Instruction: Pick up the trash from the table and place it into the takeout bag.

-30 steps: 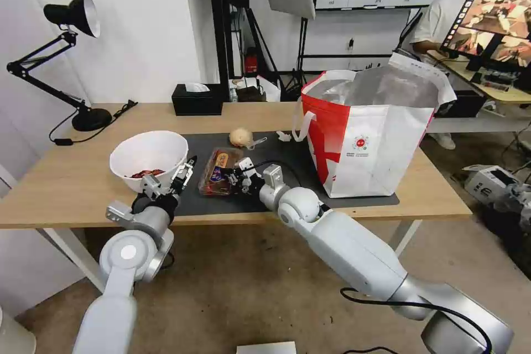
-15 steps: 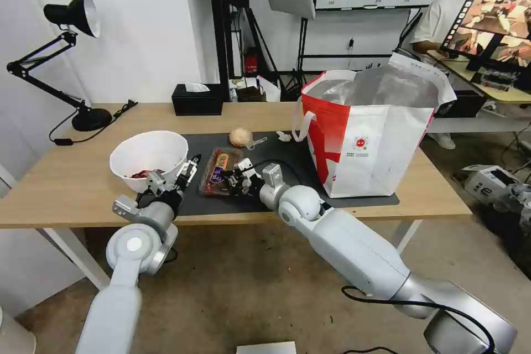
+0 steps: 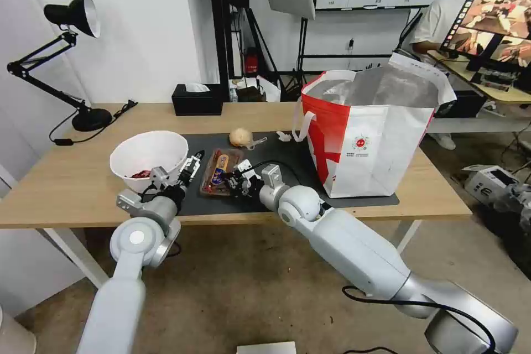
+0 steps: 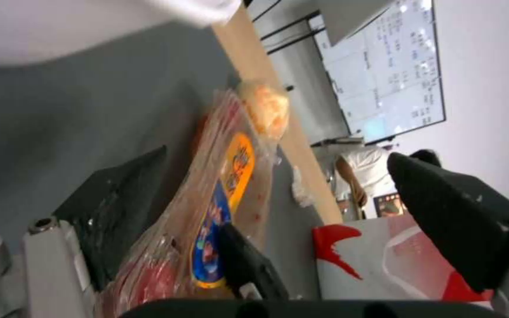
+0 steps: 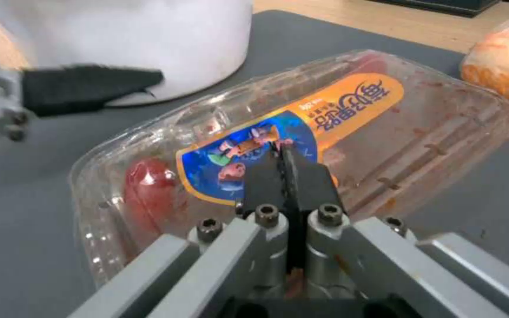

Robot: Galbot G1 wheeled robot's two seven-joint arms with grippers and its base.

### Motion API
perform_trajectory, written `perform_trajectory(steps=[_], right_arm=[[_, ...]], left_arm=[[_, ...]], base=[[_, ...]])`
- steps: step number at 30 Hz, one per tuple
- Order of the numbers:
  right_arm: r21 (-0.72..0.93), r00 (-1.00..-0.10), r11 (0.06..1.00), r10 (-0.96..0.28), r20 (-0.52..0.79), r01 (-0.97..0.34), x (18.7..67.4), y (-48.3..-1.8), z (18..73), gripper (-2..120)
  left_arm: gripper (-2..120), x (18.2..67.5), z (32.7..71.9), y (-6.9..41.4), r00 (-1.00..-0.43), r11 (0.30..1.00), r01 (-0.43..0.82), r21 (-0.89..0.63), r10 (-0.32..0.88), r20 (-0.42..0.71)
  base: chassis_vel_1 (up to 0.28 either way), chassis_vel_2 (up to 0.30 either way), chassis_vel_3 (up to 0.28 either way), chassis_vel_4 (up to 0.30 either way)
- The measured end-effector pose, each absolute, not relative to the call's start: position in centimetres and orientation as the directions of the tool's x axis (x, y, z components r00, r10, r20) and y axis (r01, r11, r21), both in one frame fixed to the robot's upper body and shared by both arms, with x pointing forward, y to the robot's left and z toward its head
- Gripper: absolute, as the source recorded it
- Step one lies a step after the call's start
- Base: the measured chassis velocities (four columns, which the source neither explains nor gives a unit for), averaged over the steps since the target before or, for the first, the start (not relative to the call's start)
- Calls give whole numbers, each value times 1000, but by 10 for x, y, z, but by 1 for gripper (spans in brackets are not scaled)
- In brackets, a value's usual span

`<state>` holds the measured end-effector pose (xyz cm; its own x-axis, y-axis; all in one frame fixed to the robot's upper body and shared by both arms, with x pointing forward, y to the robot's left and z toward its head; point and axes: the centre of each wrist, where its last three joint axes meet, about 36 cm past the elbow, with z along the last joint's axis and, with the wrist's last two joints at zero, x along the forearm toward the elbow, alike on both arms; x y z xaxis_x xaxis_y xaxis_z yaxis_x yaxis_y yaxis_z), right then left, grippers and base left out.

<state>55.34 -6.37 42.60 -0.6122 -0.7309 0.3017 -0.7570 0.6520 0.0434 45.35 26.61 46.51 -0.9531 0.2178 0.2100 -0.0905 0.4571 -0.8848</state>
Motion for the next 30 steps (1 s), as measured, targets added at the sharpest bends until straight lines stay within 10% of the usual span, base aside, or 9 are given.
perform_trajectory(steps=[30], right_arm=[[74, -605, 646, -743, 286, -760, 550, -62, 429, 0]], left_arm=[[100, 486, 459, 277, -903, 445, -129, -886, 316, 291]], base=[[0, 0, 0, 0]])
